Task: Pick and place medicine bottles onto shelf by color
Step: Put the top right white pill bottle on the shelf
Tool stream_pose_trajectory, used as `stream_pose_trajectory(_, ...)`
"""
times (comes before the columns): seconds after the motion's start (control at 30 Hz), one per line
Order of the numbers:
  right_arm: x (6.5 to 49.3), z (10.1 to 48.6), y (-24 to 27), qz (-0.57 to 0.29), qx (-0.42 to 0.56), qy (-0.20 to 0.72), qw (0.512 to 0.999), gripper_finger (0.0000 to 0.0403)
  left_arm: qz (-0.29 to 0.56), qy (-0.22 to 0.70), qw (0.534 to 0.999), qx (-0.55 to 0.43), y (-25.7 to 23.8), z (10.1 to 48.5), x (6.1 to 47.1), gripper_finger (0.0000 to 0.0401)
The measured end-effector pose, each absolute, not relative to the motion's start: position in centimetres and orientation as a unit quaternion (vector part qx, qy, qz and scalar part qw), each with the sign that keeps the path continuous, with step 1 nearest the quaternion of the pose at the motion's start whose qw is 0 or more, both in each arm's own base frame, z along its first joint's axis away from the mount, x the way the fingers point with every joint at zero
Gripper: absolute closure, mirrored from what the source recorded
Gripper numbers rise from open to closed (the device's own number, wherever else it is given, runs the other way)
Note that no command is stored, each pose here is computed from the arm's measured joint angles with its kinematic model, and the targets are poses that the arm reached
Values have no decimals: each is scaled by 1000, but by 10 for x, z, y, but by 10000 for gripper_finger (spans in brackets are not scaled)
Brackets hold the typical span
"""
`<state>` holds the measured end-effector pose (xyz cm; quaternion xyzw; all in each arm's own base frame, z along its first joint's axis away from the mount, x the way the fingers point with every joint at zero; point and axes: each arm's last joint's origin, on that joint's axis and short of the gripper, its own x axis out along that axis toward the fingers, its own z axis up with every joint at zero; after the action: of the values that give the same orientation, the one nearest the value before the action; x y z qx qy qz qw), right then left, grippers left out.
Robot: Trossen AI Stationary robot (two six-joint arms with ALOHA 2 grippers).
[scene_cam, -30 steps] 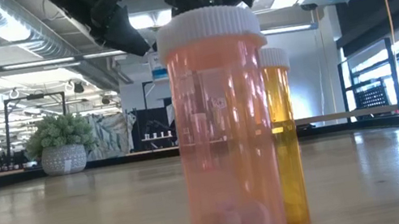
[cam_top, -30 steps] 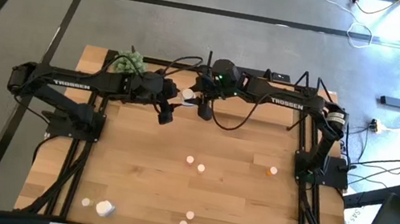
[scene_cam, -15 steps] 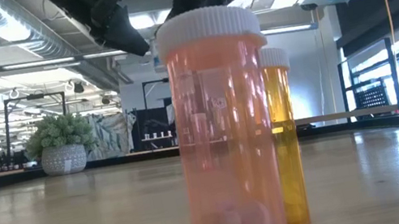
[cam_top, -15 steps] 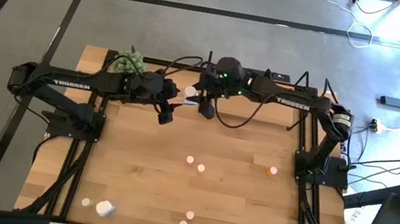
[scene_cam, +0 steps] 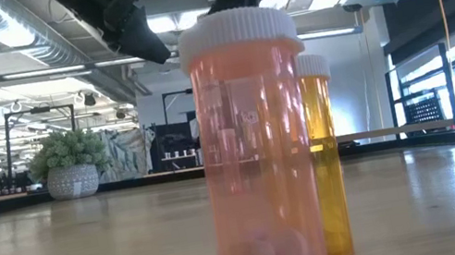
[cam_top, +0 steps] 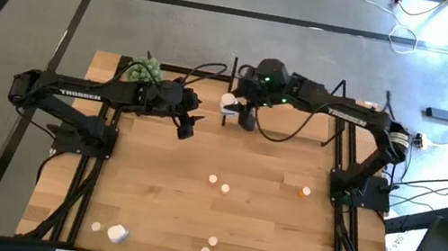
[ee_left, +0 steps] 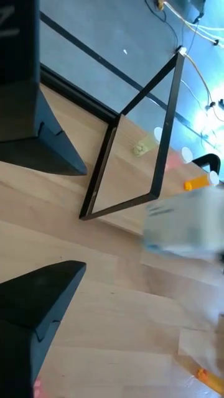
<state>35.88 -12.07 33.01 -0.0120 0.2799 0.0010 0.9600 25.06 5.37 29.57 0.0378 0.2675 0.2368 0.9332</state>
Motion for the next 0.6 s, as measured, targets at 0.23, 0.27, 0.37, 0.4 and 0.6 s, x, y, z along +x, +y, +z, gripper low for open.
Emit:
stream_pose_trajectory(0.23, 320, 363, -127, -52, -16, 275, 960, 230, 237, 268, 933, 38, 54, 296, 251, 171)
stream_pose_trajectory(0.27, 314, 368, -128, -56, -15, 274, 960, 230, 237, 267, 933, 38, 54, 296, 251, 171)
stream_pose_trajectory(0.37, 297, 379, -130, -70, -13, 270, 960, 230, 237, 267, 933, 38, 54, 296, 251, 171)
stream_pose_trajectory(0.4, 291, 383, -130, -75, -12, 272, 959, 230, 237, 267, 933, 38, 54, 296, 251, 171)
stream_pose_trajectory(0.6, 257, 400, -127, -118, -13, 283, 952, 230, 237, 267, 933, 37, 54, 296, 251, 171)
